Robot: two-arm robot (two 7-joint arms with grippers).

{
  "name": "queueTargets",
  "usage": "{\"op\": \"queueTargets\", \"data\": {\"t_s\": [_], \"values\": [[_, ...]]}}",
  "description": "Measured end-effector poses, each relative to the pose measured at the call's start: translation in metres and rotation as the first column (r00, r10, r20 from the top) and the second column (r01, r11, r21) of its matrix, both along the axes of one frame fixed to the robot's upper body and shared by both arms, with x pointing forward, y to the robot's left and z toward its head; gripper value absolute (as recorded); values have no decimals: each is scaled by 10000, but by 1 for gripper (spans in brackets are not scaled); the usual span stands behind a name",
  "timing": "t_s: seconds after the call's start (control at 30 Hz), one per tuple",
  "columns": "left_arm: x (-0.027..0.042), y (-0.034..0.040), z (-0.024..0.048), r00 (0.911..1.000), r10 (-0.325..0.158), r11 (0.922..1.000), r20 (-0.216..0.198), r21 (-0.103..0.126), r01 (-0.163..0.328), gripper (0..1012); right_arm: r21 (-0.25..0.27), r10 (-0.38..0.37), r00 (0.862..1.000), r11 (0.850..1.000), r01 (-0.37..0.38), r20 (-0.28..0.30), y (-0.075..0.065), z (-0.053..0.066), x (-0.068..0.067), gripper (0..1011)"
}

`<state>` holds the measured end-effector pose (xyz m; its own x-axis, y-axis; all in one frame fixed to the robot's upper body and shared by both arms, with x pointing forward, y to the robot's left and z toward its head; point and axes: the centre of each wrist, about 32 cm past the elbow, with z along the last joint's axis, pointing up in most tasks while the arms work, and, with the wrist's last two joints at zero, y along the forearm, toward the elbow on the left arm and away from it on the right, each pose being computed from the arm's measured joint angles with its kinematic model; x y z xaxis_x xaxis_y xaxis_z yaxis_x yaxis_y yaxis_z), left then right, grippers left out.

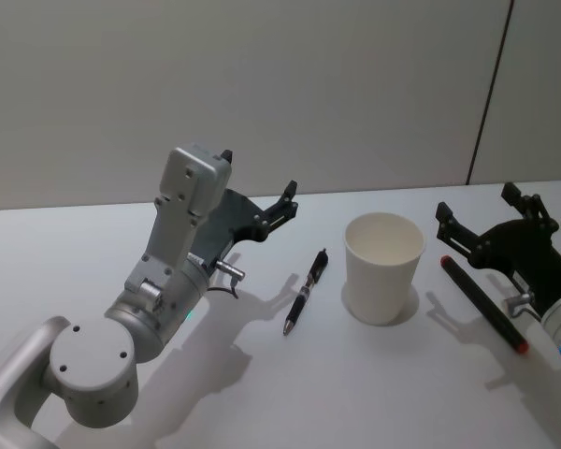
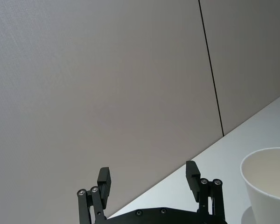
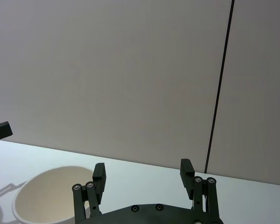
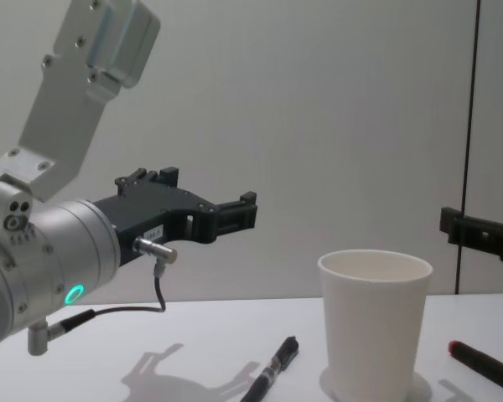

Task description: Place the pen into the pen holder.

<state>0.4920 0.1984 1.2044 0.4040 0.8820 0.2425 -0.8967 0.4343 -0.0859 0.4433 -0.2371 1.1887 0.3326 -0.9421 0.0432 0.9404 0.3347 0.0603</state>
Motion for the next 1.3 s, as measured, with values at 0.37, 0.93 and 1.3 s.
{"op": "queueTargets", "data": {"t_s": [0.37, 0.93, 1.3], "values": [[0, 0, 0, 10000, 0, 10000, 0, 0, 0, 1001, 18, 124, 9999, 9999, -124, 27, 3, 48, 39, 1001], [0, 0, 0, 10000, 0, 10000, 0, 0, 0, 1001, -207, 698, 9921, 9972, -723, -1042, -223, 645, 323, 1001], [0, 0, 0, 10000, 0, 10000, 0, -1, 0, 1001, -717, 812, 9658, 9922, -1017, -2464, -362, 988, 460, 1001]]}}
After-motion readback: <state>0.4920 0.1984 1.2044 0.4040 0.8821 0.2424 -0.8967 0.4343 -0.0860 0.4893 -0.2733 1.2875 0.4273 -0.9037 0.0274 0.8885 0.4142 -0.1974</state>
